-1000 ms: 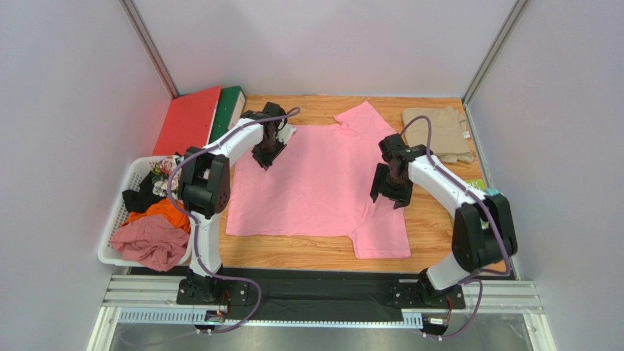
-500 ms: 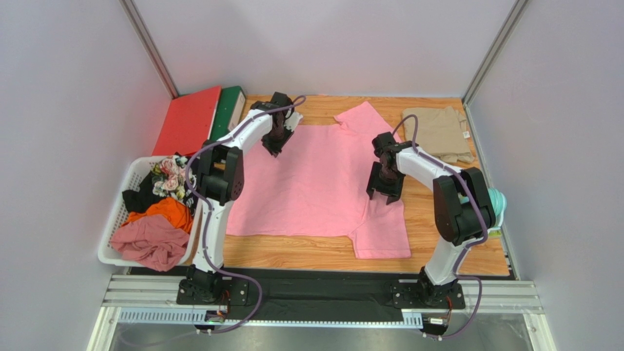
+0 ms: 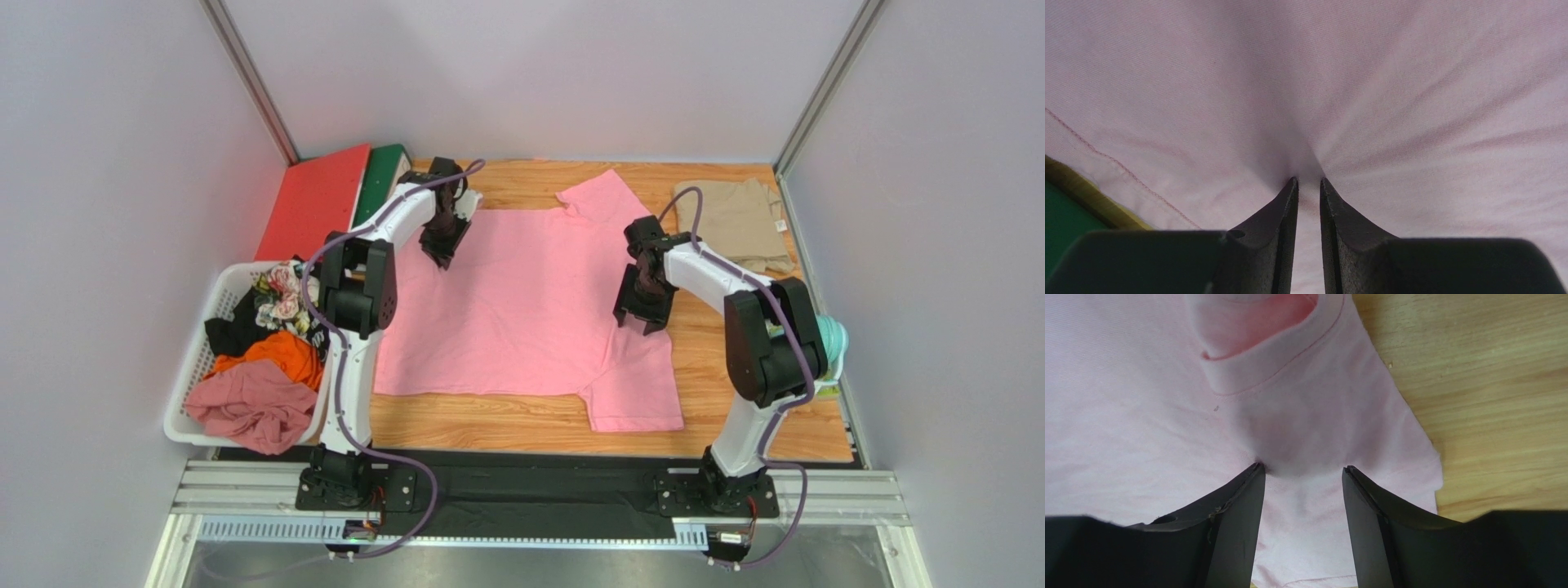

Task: Fold and stack the t-shirts
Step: Flatten out the tshirt

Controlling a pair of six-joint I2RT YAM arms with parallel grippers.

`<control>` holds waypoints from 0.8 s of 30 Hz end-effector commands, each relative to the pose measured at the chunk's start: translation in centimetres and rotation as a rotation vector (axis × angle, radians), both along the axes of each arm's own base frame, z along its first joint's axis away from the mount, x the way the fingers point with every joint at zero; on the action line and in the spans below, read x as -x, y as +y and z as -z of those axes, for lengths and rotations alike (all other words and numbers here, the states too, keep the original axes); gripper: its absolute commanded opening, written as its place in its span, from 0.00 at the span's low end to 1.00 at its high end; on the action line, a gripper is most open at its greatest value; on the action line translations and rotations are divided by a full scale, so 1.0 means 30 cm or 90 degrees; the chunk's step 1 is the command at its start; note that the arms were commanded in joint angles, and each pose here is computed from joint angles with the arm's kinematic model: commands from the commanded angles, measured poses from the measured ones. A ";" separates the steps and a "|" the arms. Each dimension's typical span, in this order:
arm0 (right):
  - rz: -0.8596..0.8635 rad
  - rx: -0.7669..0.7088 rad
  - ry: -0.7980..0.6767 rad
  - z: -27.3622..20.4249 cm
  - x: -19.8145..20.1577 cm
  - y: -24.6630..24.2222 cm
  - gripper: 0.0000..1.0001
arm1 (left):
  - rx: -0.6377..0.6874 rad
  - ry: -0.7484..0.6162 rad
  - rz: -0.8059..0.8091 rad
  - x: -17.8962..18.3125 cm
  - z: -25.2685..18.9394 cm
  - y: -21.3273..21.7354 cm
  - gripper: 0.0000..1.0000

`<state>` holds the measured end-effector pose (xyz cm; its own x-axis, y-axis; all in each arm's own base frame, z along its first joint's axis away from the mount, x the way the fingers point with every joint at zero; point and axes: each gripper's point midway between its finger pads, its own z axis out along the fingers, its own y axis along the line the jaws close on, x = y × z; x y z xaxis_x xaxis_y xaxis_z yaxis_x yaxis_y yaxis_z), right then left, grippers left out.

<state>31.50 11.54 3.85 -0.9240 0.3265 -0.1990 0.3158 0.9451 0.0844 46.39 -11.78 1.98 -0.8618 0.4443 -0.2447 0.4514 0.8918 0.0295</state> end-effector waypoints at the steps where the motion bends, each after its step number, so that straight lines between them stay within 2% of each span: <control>1: 0.033 -0.008 0.019 0.085 -0.006 -0.002 0.54 | -0.007 0.035 -0.001 0.060 0.036 0.018 0.26; 6: 0.064 0.007 0.038 0.142 0.031 -0.041 0.51 | -0.007 0.033 0.007 0.071 0.028 0.021 0.26; 14: 0.134 0.046 0.044 0.141 0.111 -0.164 0.50 | -0.013 0.025 0.020 0.074 0.017 0.029 0.26; 19: 0.157 0.077 0.053 0.147 0.194 -0.234 0.50 | -0.014 0.018 0.020 0.062 0.005 0.044 0.26; 24: 0.151 0.080 0.059 0.154 0.213 -0.262 0.50 | -0.011 0.018 0.014 0.061 0.000 0.059 0.26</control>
<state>27.55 6.14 1.41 -0.8287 0.5234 -0.1983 0.5230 0.8503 0.0583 45.92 -11.39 2.05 -0.8487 0.4598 -0.2613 0.4671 0.8834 0.0374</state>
